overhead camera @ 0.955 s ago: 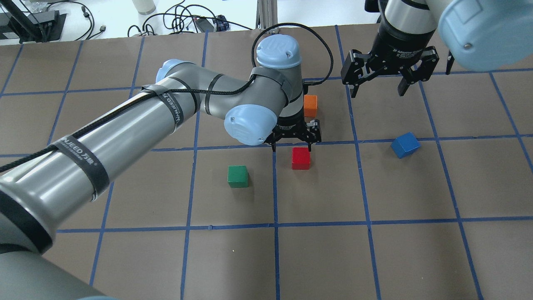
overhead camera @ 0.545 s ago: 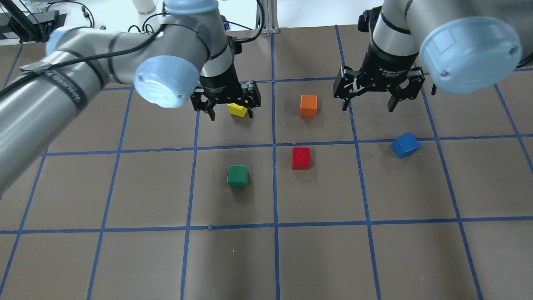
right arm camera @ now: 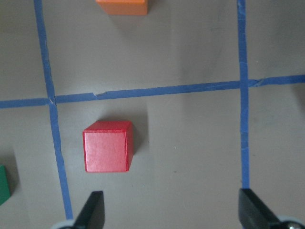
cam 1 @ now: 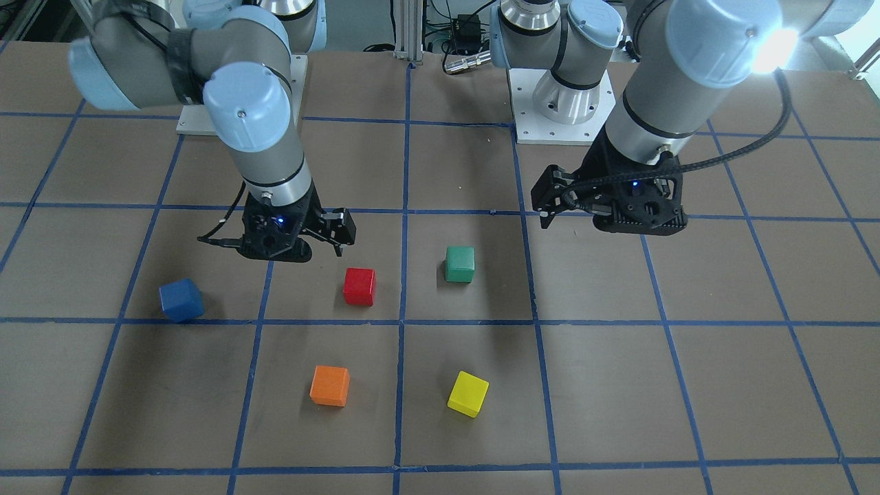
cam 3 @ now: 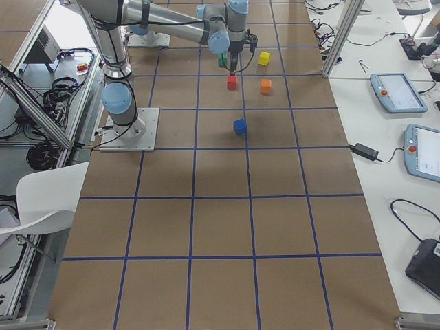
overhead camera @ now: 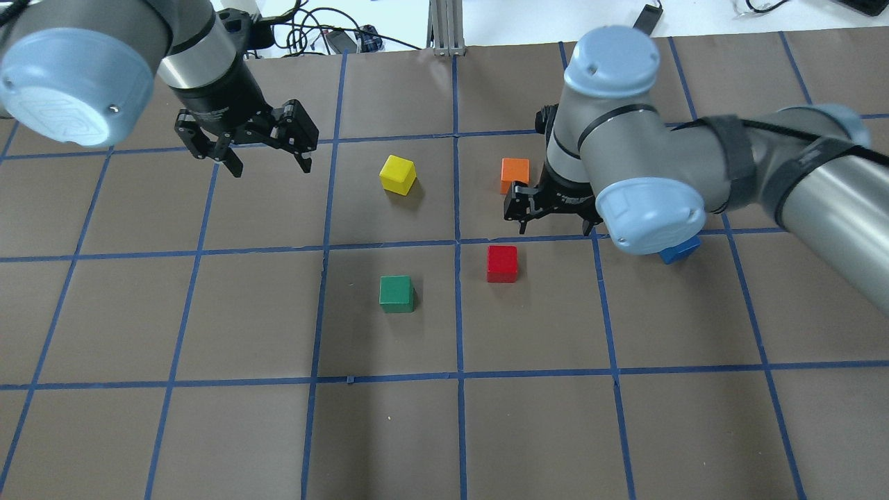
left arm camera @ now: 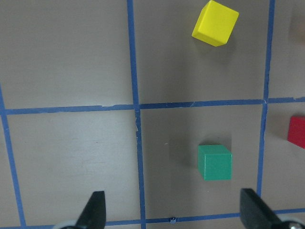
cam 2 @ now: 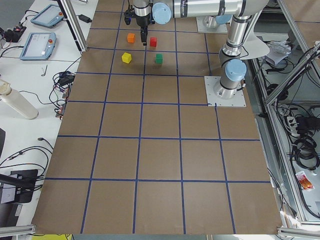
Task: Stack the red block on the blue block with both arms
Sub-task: 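Lower the right gripper onto the red cube while the left arm withdraws, then grasp the red cube with the right gripper and carry it over the blue cube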
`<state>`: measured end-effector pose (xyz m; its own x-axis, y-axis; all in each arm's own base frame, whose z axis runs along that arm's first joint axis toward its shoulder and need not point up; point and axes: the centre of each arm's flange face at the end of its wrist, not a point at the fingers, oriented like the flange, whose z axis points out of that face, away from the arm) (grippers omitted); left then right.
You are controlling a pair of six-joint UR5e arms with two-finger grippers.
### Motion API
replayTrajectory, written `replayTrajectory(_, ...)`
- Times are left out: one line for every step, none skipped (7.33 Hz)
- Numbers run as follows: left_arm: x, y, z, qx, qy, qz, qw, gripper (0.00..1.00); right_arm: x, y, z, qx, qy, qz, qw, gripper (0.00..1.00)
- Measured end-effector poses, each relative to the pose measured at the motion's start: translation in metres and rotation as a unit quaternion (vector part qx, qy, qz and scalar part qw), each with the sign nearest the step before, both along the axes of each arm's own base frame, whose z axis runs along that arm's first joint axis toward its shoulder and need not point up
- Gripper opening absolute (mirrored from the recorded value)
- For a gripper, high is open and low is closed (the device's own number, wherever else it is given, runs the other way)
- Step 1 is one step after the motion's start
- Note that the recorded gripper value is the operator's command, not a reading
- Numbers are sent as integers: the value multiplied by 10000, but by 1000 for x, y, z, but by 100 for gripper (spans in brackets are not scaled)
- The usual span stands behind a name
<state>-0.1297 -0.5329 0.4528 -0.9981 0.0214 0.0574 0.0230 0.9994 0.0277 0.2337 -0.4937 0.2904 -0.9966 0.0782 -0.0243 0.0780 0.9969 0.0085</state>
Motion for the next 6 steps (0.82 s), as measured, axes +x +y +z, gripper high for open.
replayTrajectory(10, 5, 8, -54, 6, -16, 10000, 100, 15, 1, -31, -9, -5, -39, 10000, 100)
replayTrajectory(14, 9, 12, -78, 4, -19, 10000, 100, 27, 2, -51, -19, -14, -113, 9999, 100)
replayTrajectory(16, 13, 14, -97, -8, -36, 9999, 100, 36, 2, -64, -50, -33, -186, 9998, 100)
replayTrajectory(16, 19, 15, -116, -21, -67, 9999, 100, 42, 0, -72, -96, -52, -234, 9997, 100)
replayTrajectory(16, 24, 14, -122, -29, -88, 9999, 100, 46, -1, -78, -131, -67, -277, 9995, 100)
replayTrajectory(15, 27, 12, -119, -34, -101, 9999, 100, 51, -1, -84, -153, -76, -299, 9994, 100)
